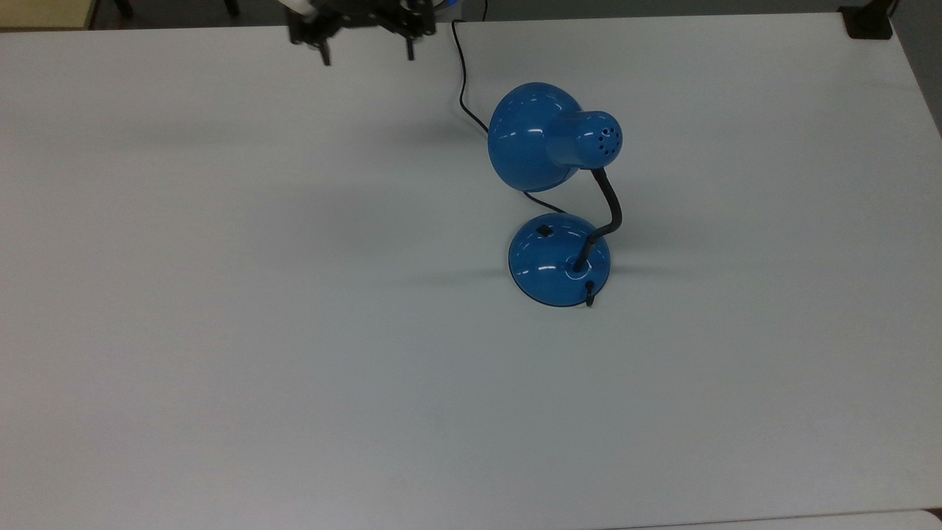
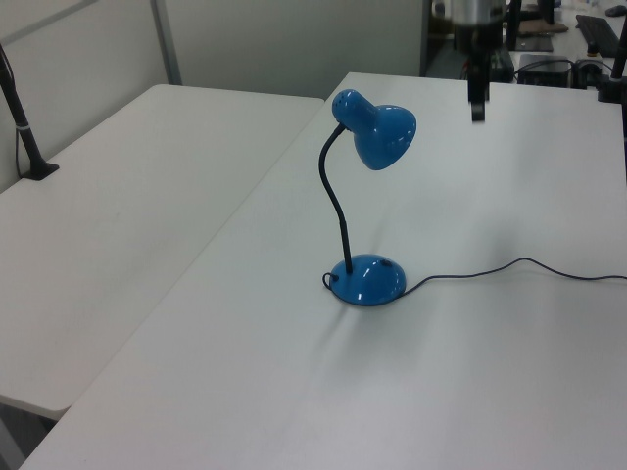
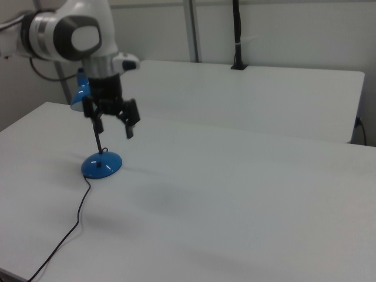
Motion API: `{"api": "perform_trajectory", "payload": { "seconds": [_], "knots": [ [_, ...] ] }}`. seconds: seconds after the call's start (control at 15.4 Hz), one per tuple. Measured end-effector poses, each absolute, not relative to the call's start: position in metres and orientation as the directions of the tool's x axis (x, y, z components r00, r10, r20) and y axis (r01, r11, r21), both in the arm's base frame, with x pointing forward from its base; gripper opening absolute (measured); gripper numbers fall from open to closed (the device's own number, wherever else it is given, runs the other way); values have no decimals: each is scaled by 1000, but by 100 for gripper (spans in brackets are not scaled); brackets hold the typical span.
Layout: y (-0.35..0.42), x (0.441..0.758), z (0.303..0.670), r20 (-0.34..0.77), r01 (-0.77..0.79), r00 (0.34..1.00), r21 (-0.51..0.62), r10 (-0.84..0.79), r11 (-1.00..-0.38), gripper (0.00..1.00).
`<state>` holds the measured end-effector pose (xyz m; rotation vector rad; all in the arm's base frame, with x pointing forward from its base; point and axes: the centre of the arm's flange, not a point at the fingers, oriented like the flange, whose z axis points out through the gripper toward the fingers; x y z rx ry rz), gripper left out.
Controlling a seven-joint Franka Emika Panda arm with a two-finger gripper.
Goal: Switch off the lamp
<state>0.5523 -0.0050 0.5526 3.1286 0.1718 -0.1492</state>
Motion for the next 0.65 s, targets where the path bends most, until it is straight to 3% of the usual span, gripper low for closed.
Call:
{"api": "perform_trajectory", "payload": {
  "seconds": [0.26, 0.65],
  "knots": [
    [-42, 557, 592, -15, 48, 999, 9, 48, -999, 100],
    [-51, 563, 600, 38, 34, 999, 14, 35, -999, 100]
  ]
}}
